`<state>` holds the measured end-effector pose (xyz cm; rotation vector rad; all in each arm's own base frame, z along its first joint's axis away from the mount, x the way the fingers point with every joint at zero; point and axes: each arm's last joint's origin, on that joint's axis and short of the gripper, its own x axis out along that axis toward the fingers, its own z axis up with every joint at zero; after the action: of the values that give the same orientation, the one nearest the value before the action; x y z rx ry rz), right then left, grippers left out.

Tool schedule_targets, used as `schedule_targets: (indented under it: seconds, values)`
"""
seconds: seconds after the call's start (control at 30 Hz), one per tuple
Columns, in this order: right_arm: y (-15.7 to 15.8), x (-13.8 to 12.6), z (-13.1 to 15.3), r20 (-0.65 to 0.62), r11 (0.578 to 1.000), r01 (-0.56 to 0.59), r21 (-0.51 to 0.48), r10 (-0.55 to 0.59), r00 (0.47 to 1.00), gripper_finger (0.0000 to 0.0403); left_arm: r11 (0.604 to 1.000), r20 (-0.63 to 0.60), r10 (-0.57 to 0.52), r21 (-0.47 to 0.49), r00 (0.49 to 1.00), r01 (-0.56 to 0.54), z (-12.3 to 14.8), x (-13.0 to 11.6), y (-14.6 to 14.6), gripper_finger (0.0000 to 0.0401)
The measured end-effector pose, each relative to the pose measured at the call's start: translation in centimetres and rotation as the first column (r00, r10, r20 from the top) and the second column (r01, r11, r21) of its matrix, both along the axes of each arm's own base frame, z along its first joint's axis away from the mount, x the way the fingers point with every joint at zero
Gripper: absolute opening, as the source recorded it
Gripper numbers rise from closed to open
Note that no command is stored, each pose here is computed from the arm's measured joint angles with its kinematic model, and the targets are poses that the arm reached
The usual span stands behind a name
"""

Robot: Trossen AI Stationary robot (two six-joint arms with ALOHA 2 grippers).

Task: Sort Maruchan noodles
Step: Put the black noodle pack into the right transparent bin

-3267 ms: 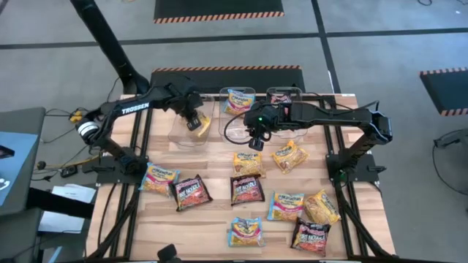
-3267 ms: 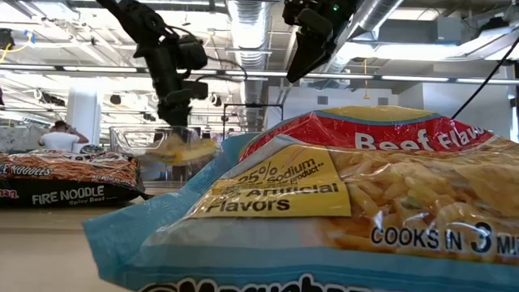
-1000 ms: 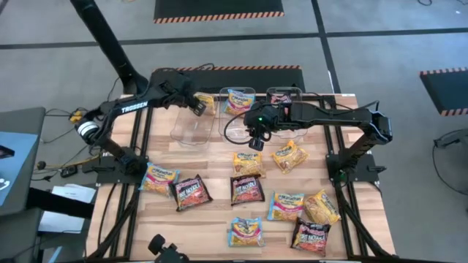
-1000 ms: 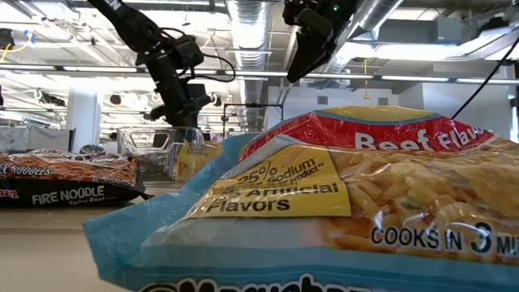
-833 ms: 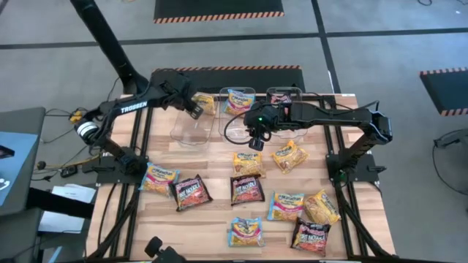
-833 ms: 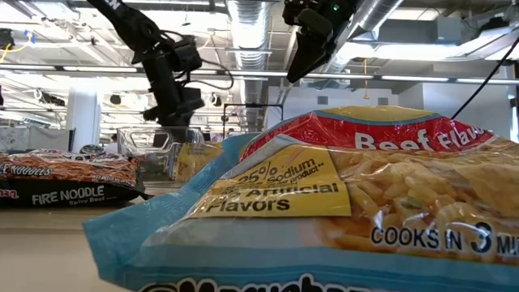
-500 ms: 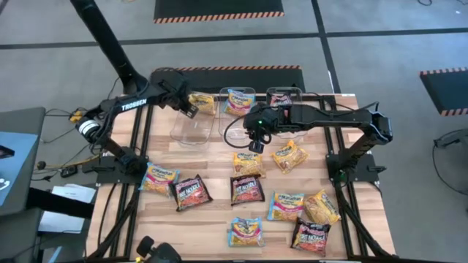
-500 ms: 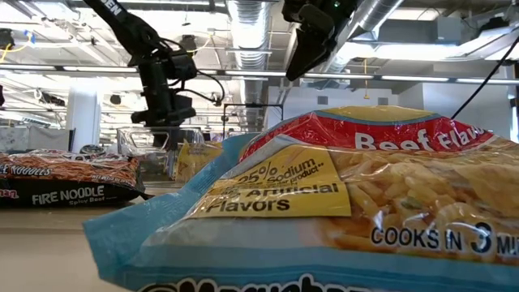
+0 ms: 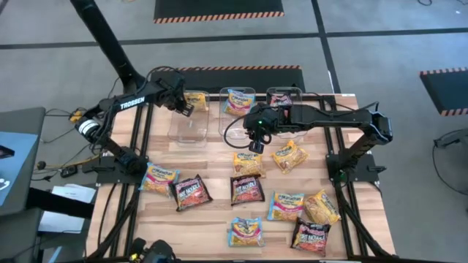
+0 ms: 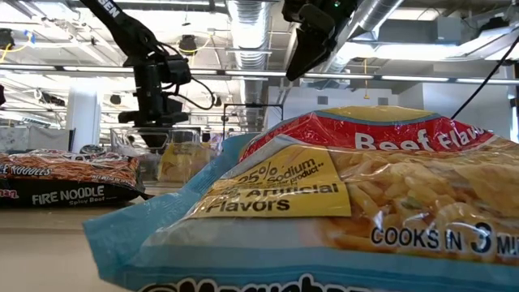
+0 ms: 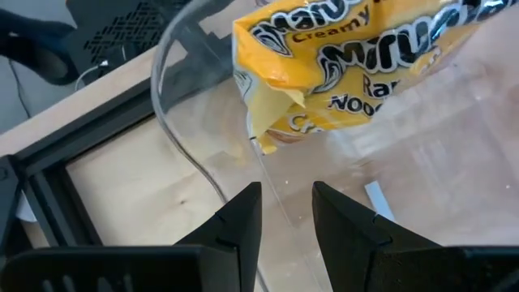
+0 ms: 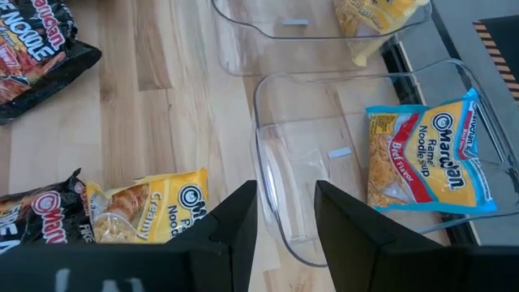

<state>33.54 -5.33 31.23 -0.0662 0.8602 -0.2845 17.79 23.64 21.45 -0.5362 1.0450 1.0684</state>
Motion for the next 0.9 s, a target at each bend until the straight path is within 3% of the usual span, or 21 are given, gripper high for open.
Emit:
schedule_targets:
  seconds: [0.2,0.43,0.67,0.9]
  values:
    - [0.0,0.0,0.0,0.000,1.000,-0.001,0.000,0.001,1.000,0.0150,0.999,0.017,0.021,0.035,1.000,-0.022,0.2,0.1,0.2,0.0100]
    - [0.3,-0.3,0.2,-0.002,1.000,-0.008,0.000,0.008,1.000,0.0150,0.996,0.131,-0.079,0.040,0.988,0.074,2.7,1.2,-0.6,0.0100]
    - [1.8,-0.7,2.4,0.028,0.999,-0.047,-0.001,0.047,0.999,0.0150,0.966,0.228,-0.253,0.112,0.940,0.233,6.6,1.8,-4.7,0.0100]
    - [4.3,-1.2,3.7,0.013,0.996,-0.028,0.084,0.027,1.000,0.0151,0.918,0.321,-0.388,0.217,0.864,0.332,10.1,2.0,-9.6,0.0100]
